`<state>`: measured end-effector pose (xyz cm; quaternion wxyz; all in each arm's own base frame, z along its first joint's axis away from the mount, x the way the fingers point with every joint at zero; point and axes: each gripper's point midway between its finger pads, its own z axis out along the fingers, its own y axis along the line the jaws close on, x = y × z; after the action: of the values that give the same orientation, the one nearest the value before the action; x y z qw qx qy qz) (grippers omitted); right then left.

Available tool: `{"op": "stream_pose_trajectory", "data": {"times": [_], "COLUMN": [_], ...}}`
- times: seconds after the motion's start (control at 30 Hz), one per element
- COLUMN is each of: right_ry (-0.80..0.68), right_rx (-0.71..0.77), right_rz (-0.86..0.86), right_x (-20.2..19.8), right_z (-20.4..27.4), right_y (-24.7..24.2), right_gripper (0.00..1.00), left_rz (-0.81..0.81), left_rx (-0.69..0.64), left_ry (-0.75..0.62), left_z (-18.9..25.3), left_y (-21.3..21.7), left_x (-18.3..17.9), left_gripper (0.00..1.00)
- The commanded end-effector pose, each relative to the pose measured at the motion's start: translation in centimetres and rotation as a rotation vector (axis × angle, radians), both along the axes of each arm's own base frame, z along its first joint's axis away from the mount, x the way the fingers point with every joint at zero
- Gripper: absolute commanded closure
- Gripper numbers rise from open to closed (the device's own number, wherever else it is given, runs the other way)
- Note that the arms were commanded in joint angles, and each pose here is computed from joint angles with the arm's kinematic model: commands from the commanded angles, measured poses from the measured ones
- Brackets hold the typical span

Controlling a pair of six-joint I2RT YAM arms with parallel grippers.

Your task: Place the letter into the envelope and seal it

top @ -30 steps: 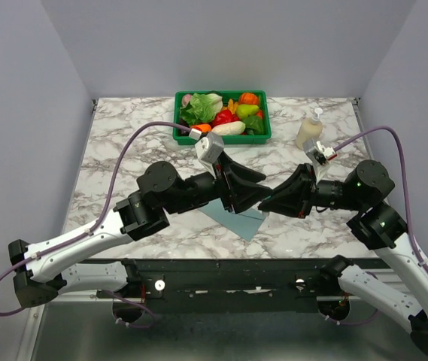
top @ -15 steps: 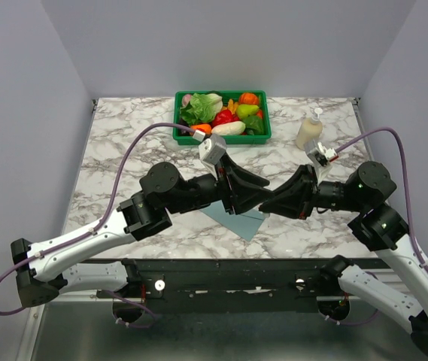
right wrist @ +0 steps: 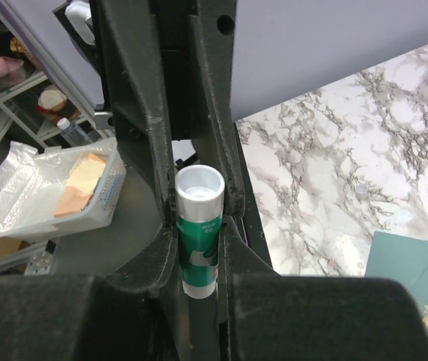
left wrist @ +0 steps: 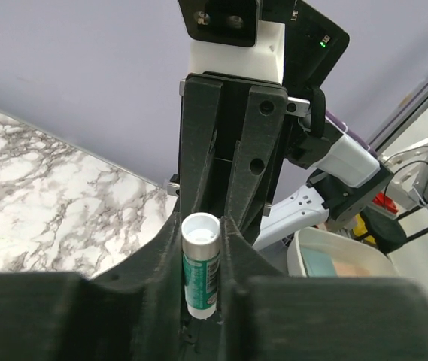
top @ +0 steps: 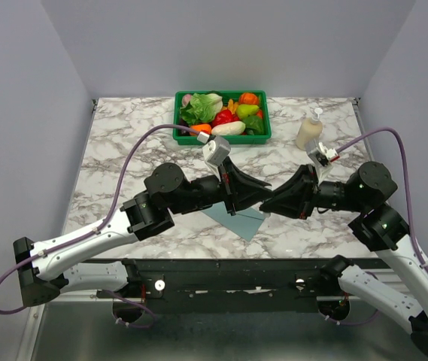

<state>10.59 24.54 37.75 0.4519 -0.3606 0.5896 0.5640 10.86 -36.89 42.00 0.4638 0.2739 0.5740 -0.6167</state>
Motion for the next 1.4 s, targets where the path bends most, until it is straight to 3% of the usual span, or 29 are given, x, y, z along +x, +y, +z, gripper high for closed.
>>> {"op": "stream_pose_trajectory", "data": {"times": [0.0,0.07,0.13,0.23,0.33,0.87,1.37], "right_ry": [-0.003,-0.002,0.0,0.004,0.005,-0.007,-0.018], "right_rx": [0.008,0.007,0.005,-0.002,-0.011,-0.018,0.027], "right_rz": [-0.01,-0.007,-0.002,0.007,0.018,0.013,-0.045], "right_x": [0.0,0.0,-0.1,-0.1,-0.2,-0.3,0.0], "right_z": [0.3,0.2,0.2,0.2,0.2,0.4,0.9], "right_y": [-0.1,-0.1,-0.1,0.0,0.1,-0.1,-0.6], "right_gripper": [0.99,0.96,0.82,0.68,0.64,0.64,0.64], "left_rz": [-0.036,-0.042,-0.051,-0.084,-0.111,-0.156,-0.139], "left_rx": [0.004,0.008,0.032,0.079,0.115,0.173,0.131], "left_ry": [-0.009,-0.015,-0.028,-0.056,-0.067,-0.078,-0.054], "left_z": [-0.1,-0.1,-0.4,-0.6,-0.8,-1.6,-1.3], "left_y": [-0.1,-0.2,-0.1,-0.2,-0.3,-0.4,0.0], "left_x": [-0.7,-0.8,-0.9,-1.4,-1.8,-2.3,-2.1], "left_gripper": [1.0,1.0,1.0,1.0,1.0,1.0,1.0]}}
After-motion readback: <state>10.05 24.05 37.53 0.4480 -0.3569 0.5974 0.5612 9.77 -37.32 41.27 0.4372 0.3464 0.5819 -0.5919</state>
